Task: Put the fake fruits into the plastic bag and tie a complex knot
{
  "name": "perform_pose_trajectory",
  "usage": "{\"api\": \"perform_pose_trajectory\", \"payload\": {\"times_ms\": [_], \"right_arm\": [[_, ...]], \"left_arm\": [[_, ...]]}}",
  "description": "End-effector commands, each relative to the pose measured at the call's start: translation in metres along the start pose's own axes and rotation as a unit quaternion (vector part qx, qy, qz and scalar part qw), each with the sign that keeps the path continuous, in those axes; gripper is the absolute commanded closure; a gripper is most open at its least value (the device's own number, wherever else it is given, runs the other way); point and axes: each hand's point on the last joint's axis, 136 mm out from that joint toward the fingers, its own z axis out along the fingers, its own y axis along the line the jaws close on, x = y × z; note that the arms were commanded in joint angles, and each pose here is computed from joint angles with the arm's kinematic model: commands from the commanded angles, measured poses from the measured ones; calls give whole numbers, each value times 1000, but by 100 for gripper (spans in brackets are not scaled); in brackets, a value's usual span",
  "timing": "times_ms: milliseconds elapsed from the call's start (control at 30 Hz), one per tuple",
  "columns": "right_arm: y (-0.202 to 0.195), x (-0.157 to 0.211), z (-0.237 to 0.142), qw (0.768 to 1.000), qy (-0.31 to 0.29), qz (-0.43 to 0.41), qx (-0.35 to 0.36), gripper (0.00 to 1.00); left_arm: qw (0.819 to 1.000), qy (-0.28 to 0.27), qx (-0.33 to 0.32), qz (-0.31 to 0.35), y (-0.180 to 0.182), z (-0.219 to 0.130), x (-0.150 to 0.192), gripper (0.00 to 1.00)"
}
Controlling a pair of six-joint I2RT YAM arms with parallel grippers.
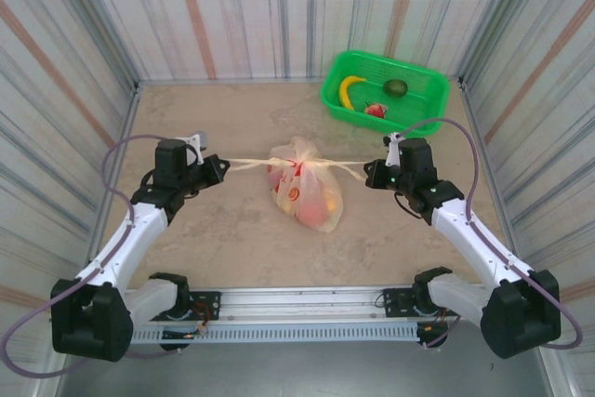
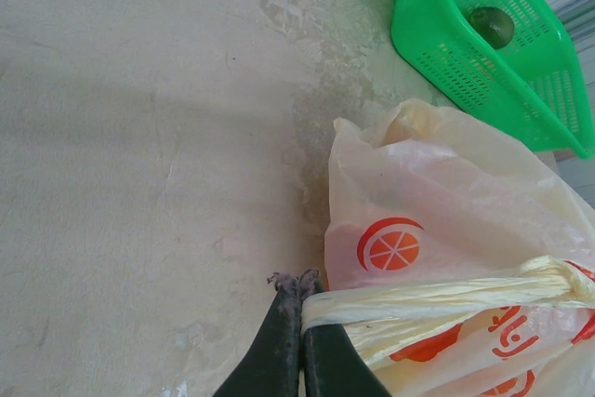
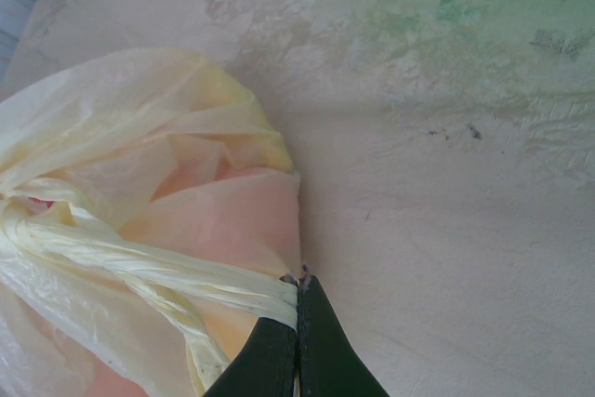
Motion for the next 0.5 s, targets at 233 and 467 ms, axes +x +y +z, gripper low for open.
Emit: {"api": "perform_pose_trajectory", "payload": {"times_ms": [233, 467], "right_arm": [[-42, -35, -37, 988, -45, 15, 149, 100], [-70, -22, -36, 980, -41, 62, 186, 100]], "left_arm": [[973, -137, -176, 57, 32, -52, -59, 100], [958, -144, -247, 14, 69, -67, -48, 100]]}}
